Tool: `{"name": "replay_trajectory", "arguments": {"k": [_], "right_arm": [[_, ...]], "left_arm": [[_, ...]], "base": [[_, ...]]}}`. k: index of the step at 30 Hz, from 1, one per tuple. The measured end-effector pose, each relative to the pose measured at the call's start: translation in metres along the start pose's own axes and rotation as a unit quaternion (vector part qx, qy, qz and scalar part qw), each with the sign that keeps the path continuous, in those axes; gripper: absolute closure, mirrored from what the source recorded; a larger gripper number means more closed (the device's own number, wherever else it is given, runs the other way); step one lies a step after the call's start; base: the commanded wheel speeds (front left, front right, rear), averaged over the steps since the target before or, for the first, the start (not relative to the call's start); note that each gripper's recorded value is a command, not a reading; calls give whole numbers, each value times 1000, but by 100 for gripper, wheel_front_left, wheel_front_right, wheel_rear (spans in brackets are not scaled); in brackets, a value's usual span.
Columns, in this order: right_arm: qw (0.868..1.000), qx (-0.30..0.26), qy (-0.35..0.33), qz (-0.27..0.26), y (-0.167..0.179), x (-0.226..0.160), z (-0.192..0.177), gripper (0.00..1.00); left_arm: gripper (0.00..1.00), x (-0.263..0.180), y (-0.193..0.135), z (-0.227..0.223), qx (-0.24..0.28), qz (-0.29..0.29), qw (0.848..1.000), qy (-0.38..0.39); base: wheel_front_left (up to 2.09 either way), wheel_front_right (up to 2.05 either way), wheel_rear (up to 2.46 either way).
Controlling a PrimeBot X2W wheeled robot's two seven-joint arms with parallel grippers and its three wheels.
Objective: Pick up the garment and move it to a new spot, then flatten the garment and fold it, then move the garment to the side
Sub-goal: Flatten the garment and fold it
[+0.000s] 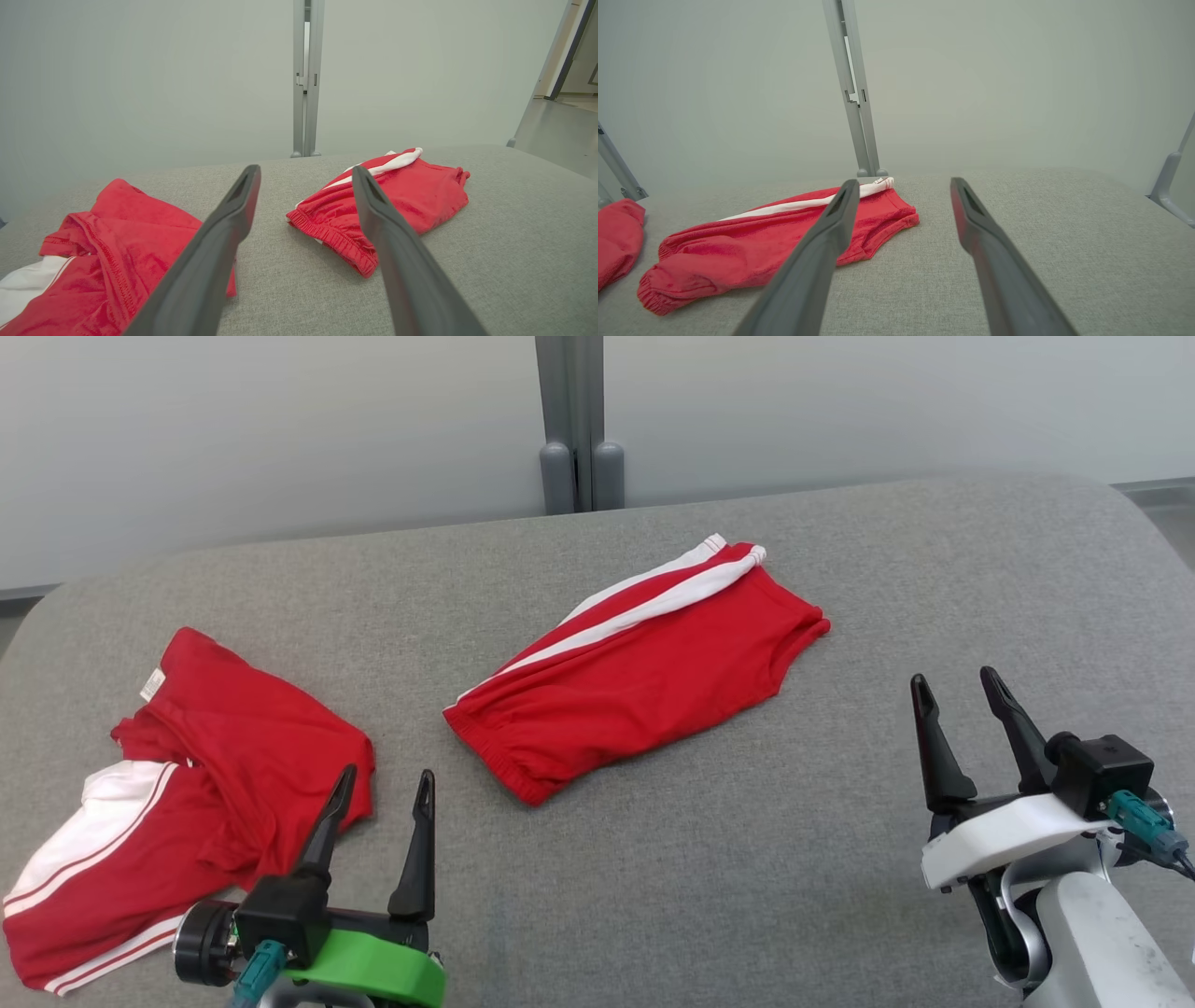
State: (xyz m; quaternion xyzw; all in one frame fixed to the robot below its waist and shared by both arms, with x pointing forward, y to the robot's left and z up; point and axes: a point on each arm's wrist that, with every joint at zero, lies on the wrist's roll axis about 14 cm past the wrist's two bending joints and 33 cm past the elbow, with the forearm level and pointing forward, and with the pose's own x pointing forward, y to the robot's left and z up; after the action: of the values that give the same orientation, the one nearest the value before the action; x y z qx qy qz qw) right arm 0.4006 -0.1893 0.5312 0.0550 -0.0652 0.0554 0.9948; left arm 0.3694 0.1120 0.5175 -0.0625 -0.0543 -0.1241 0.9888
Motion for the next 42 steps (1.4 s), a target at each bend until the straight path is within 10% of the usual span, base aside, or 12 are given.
{"name": "replay_trajectory", "arguments": {"k": [14,25,42], "right_arm": [[981,139,132,-38,3,53,-73,0],[924,293,235,-67,28,105,-132,0],[890,320,316,-74,45,151,-189,0]], "left_arm": [[0,12,8,-18,-11,5,1000,25],[0,5,46,-26,-12,69,997,39],[0,-11,80,-42,-14,128,989,70]], "base": [[0,0,0],[0,0,0],[0,0,0]]}}
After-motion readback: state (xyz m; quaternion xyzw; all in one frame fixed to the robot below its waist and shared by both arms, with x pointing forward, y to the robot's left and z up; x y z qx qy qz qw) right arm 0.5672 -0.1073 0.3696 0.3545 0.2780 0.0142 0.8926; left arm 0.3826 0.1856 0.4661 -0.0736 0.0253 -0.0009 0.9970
